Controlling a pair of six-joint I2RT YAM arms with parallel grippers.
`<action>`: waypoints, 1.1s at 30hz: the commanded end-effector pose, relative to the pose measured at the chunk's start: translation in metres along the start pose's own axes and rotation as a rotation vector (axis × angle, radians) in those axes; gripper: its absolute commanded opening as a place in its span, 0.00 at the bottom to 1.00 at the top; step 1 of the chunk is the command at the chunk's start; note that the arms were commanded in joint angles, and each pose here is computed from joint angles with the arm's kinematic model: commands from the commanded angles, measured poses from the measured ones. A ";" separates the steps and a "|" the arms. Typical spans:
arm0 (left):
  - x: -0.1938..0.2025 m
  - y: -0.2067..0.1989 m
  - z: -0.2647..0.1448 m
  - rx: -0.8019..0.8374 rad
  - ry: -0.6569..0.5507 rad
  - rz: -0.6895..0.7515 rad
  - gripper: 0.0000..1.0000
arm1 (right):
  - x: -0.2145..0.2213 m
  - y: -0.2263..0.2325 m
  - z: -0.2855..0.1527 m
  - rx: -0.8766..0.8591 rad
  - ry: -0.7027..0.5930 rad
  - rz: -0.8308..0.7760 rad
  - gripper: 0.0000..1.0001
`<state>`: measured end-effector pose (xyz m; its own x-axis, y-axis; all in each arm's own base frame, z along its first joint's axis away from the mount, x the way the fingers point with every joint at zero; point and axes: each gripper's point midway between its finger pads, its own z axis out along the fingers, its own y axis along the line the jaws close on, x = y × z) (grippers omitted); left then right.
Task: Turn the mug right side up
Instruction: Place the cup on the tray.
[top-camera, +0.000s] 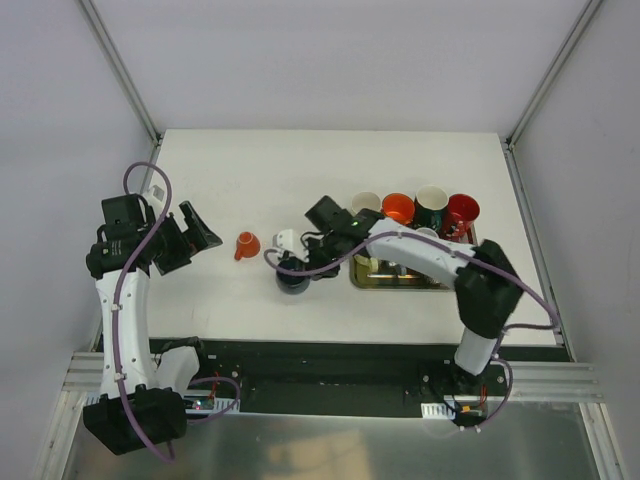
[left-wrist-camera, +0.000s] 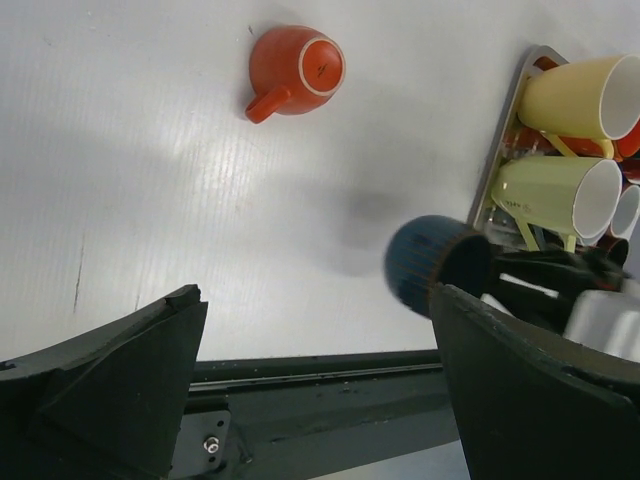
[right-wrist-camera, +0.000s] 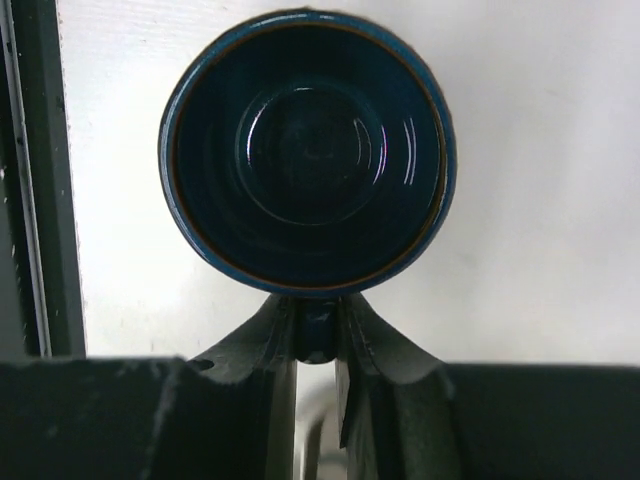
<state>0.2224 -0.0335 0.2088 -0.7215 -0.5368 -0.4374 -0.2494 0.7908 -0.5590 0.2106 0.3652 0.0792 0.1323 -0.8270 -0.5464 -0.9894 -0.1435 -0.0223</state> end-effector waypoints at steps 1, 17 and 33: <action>-0.011 -0.007 0.001 0.049 -0.028 0.029 0.99 | -0.033 -0.009 -0.113 0.174 -0.214 0.001 0.00; -0.015 -0.026 0.013 0.176 0.051 -0.002 0.99 | 0.192 -0.016 -0.296 0.693 -0.130 0.662 0.00; -0.013 -0.028 0.014 0.194 0.067 0.004 0.99 | 0.324 0.023 -0.300 0.644 -0.002 0.873 0.00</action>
<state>0.2453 -0.0509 0.2072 -0.7744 -0.5249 -0.3532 -0.1806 0.7184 -0.6717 0.2487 -0.0759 0.1596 -0.7040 -0.4302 -0.5651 -0.4809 0.8743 -0.0664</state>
